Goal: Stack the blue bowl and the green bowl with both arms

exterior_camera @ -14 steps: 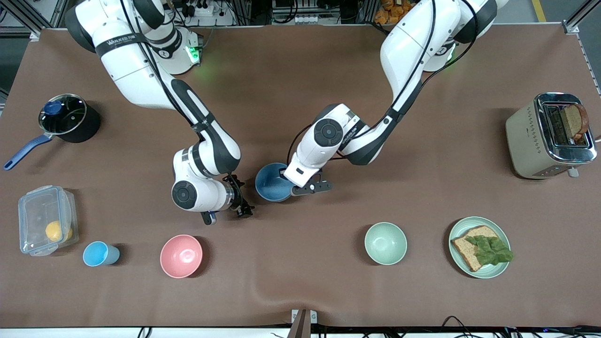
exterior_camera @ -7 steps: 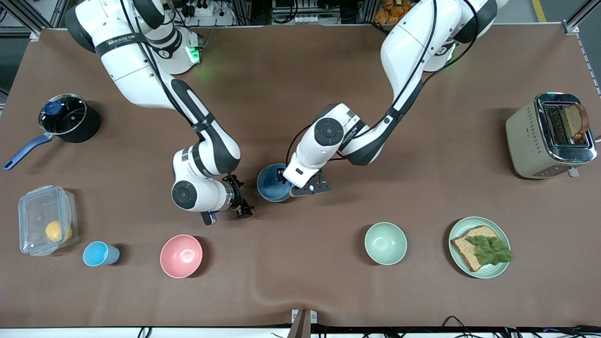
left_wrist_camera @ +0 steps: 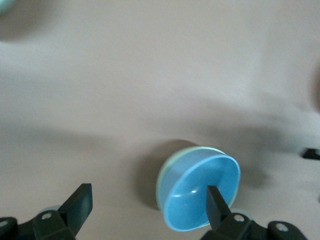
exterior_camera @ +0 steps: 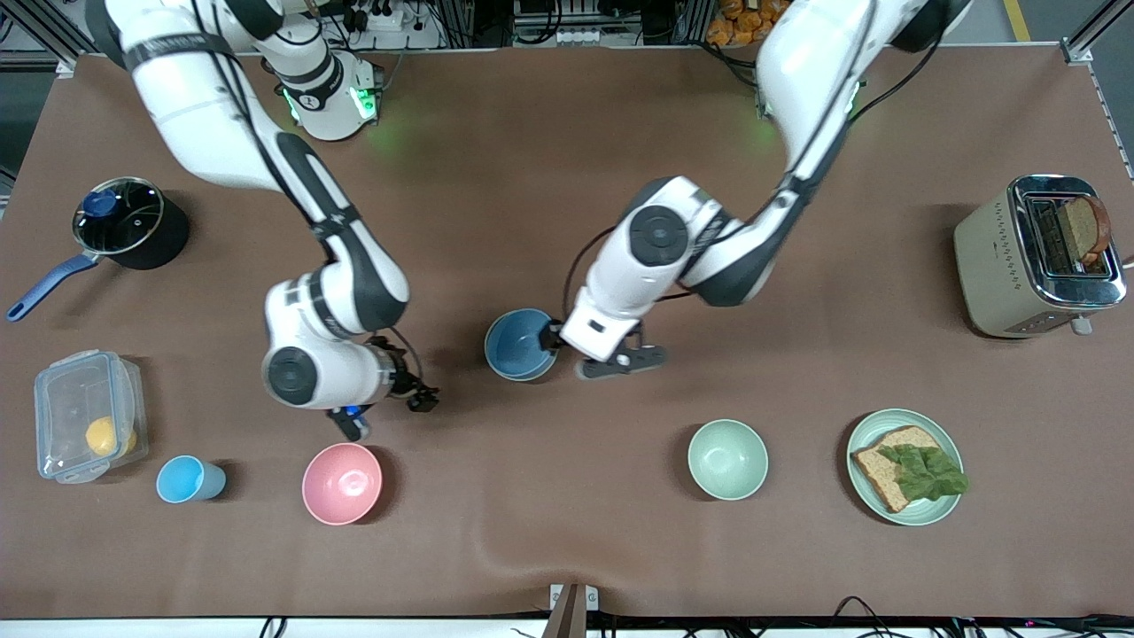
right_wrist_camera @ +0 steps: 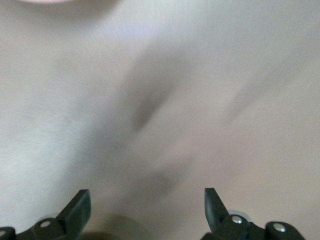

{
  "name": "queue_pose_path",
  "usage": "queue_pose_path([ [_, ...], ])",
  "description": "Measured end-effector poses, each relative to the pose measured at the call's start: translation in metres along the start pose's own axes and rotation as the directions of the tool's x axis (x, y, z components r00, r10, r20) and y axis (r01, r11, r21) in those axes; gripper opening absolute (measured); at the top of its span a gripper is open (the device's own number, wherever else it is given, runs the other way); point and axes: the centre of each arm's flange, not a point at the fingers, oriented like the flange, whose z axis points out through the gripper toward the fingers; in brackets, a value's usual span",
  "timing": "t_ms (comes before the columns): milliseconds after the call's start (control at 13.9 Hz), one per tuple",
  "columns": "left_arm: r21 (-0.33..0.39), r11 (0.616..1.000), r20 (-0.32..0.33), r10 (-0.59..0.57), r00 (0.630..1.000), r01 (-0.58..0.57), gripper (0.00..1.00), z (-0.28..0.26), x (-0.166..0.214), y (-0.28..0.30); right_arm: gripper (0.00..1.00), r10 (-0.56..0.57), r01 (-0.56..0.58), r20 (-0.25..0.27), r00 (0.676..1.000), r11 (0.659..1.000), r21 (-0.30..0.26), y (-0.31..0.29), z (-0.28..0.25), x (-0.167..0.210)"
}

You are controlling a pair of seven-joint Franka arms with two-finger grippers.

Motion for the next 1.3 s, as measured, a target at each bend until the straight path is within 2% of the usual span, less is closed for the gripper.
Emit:
queue_pose_path([
  [144, 0.046, 0.998, 0.005, -0.034, 0.999, 0.033, 1.0, -0.034, 0.017, -0.021, 1.0, -0.148, 0.147, -0.033, 0.988, 0.988, -0.038, 0.023, -0.044, 0.014],
  [288, 0.098, 0.993, -0.006, -0.064, 0.998, 0.065, 1.0, -0.064, 0.035, -0.047, 1.0, -0.278, 0.274, -0.051, 0.959, 0.958, -0.081, 0.054, -0.1, 0.025],
  [432, 0.199, 0.978, -0.046, -0.051, 0.998, 0.059, 1.0, -0.095, 0.051, -0.077, 1.0, -0.417, 0.41, -0.06, 0.907, 0.907, -0.095, 0.086, -0.16, 0.026],
  [576, 0.298, 0.954, -0.043, -0.013, 0.999, 0.025, 1.0, -0.135, 0.058, -0.108, 1.0, -0.532, 0.525, -0.07, 0.844, 0.845, -0.101, 0.126, -0.222, 0.022],
  [648, 0.323, 0.946, -0.036, 0.001, 0.999, 0.011, 1.0, -0.157, 0.062, -0.124, 1.0, -0.576, 0.568, -0.073, 0.814, 0.816, -0.107, 0.145, -0.249, 0.016],
  [864, 0.348, 0.937, -0.03, 0.044, 0.999, -0.031, 1.0, -0.223, 0.072, -0.169, 1.0, -0.663, 0.651, -0.103, 0.741, 0.748, -0.132, 0.193, -0.316, -0.009],
  [1080, 0.344, 0.936, -0.017, 0.089, 0.996, -0.078, 1.0, -0.271, 0.081, -0.212, 1.0, -0.725, 0.709, -0.148, 0.673, 0.689, -0.152, 0.237, -0.357, -0.013],
  [1296, 0.285, 0.945, 0.03, 0.161, 0.986, -0.163, 1.0, -0.3, 0.085, -0.253, 1.0, -0.732, 0.716, -0.148, 0.665, 0.681, -0.154, 0.259, -0.364, -0.012],
])
